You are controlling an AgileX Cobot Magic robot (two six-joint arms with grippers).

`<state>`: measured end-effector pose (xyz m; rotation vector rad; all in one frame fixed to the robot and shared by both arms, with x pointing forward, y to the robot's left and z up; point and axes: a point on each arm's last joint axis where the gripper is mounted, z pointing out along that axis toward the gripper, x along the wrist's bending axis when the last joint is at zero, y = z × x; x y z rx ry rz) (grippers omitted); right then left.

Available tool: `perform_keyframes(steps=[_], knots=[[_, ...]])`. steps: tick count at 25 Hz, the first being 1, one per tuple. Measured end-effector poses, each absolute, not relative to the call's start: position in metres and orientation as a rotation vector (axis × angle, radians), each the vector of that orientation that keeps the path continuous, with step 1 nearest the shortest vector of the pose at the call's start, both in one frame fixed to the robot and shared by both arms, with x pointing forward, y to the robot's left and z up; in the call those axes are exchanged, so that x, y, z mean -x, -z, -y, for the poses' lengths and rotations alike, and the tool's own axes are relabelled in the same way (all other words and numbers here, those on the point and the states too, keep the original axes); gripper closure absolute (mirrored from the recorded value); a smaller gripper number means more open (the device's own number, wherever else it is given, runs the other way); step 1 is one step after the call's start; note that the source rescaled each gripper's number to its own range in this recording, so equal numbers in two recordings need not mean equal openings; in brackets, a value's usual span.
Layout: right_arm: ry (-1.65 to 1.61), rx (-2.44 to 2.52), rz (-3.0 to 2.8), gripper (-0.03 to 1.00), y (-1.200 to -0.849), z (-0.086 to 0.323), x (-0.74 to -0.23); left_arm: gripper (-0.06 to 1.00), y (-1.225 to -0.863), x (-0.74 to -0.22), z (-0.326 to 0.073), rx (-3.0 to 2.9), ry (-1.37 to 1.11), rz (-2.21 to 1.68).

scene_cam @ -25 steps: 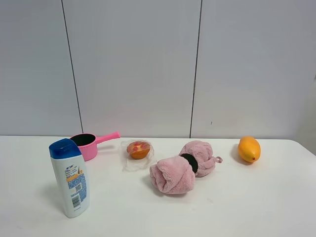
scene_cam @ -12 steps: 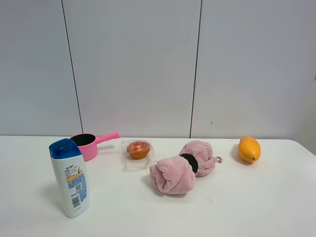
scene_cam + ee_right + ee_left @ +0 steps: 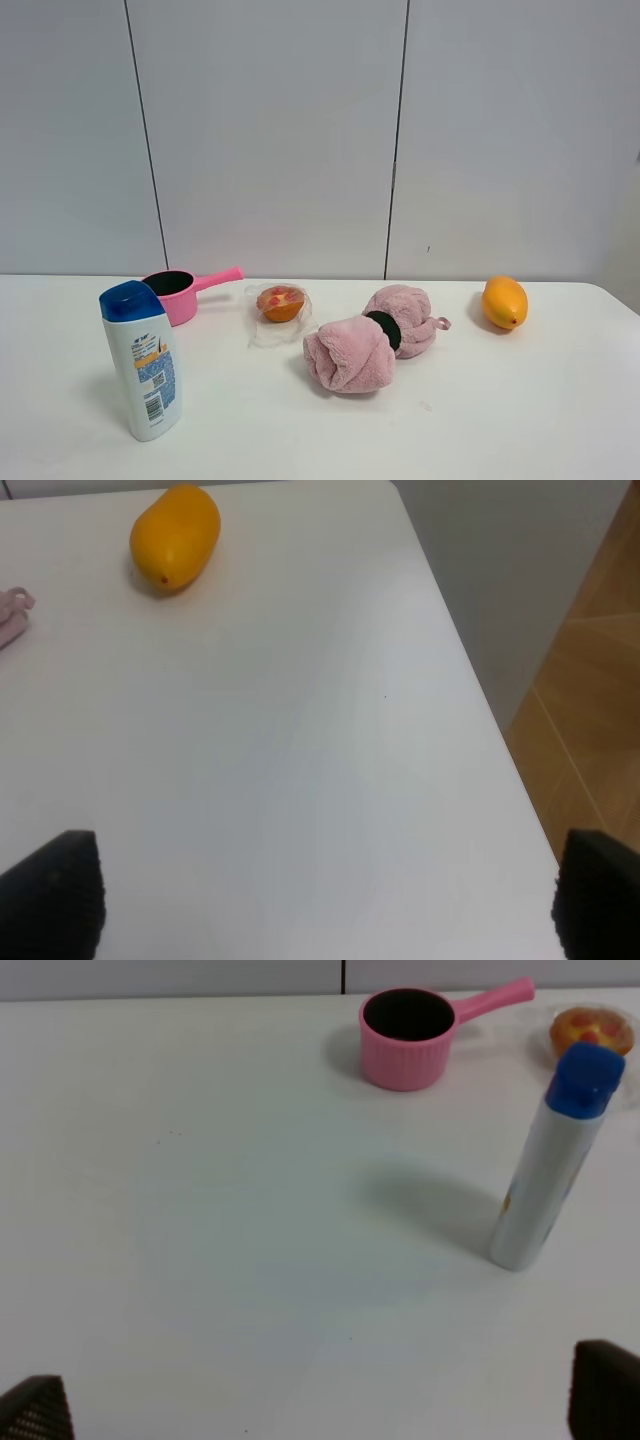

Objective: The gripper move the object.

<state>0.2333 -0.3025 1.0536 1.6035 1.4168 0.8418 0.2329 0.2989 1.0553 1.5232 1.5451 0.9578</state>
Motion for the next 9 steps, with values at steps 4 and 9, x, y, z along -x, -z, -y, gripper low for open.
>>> perform_keyframes(steps=[4, 9], knots=[[-0.842, -1.604, -1.417, -0.03, -1.0536, 0.3025, -0.2333, -0.06, -1.0553, -0.2329, -0.2989, -1.523, -0.958, -1.545], [-0.842, -1.604, -1.417, -0.03, -1.0536, 0.3025, -0.2333, -0.06, -1.0553, -0.2329, -0.2989, -1.523, -0.958, -1.545]])
